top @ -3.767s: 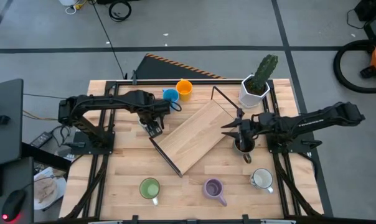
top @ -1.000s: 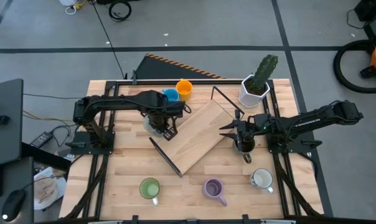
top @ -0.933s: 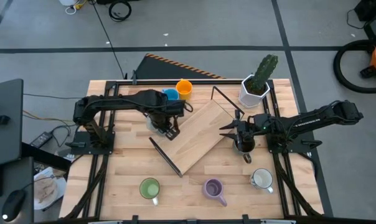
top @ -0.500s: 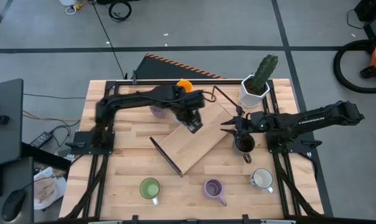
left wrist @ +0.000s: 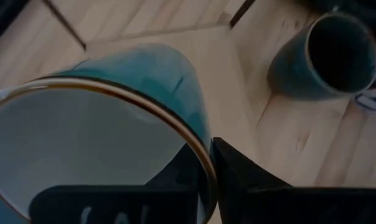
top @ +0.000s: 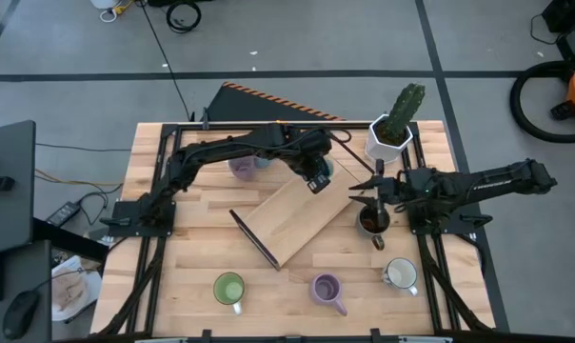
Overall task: Place coffee mugs
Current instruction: Put the blue patterned mug on the shelf
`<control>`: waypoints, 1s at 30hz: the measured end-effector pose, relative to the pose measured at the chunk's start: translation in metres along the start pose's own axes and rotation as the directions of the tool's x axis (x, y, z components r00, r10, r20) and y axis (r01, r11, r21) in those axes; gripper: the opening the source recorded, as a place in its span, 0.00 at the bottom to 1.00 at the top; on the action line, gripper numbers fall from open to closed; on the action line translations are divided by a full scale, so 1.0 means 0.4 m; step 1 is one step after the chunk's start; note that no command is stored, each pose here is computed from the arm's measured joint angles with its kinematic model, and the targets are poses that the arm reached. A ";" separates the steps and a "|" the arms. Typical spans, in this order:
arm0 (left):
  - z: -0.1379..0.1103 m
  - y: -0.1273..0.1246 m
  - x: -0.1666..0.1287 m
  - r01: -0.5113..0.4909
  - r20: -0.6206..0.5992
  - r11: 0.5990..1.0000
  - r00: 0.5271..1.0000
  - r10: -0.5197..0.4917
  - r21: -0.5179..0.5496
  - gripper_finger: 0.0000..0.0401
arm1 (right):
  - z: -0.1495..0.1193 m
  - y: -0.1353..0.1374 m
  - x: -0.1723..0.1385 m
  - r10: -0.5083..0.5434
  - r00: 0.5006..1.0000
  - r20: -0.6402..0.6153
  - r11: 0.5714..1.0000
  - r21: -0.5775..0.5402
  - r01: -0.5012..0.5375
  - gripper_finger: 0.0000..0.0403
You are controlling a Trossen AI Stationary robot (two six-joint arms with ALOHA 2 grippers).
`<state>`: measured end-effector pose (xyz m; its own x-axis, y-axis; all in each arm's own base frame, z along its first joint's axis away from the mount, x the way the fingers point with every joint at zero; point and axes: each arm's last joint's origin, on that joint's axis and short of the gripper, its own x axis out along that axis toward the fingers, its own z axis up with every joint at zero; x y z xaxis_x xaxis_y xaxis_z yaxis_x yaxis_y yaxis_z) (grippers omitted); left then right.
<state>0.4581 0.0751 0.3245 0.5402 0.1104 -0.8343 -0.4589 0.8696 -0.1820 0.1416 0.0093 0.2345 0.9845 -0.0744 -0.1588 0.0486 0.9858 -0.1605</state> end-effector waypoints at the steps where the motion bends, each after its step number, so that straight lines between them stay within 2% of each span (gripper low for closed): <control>1: 0.001 -0.001 0.000 0.002 0.006 1.000 1.000 -0.002 0.000 0.08 | 0.002 0.001 -0.006 0.004 1.000 0.009 1.000 0.000 -0.004 0.28; 9: 0.009 -0.001 0.069 0.022 0.013 0.999 1.000 -0.022 -0.047 0.08 | 0.006 0.008 -0.033 0.036 0.999 0.031 0.999 0.002 -0.036 0.28; 13: 0.024 0.019 0.061 0.013 0.039 0.997 0.999 -0.010 -0.082 0.08 | 0.010 0.011 -0.034 0.043 0.998 0.046 0.999 0.006 -0.043 0.28; 19: 0.049 0.034 0.043 0.031 0.095 0.997 0.995 -0.024 -0.076 0.08 | 0.014 0.012 -0.035 0.039 0.997 0.062 0.999 0.003 -0.040 0.28; 26: 0.043 0.043 0.046 0.041 0.051 0.996 0.998 -0.037 -0.081 0.08 | 0.020 0.007 -0.036 -0.011 0.997 0.082 1.000 -0.016 0.013 0.28; 30: 0.029 0.048 0.082 0.017 -0.012 0.997 1.000 -0.018 -0.079 0.08 | 0.022 0.006 -0.036 -0.024 0.996 0.090 0.999 -0.029 0.027 0.28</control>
<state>0.4752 0.1011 0.2995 0.5397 0.0887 -0.8372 -0.5038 0.8307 -0.2368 0.1290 0.0142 0.2451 0.9942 -0.0842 -0.0668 0.0700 0.9788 -0.1926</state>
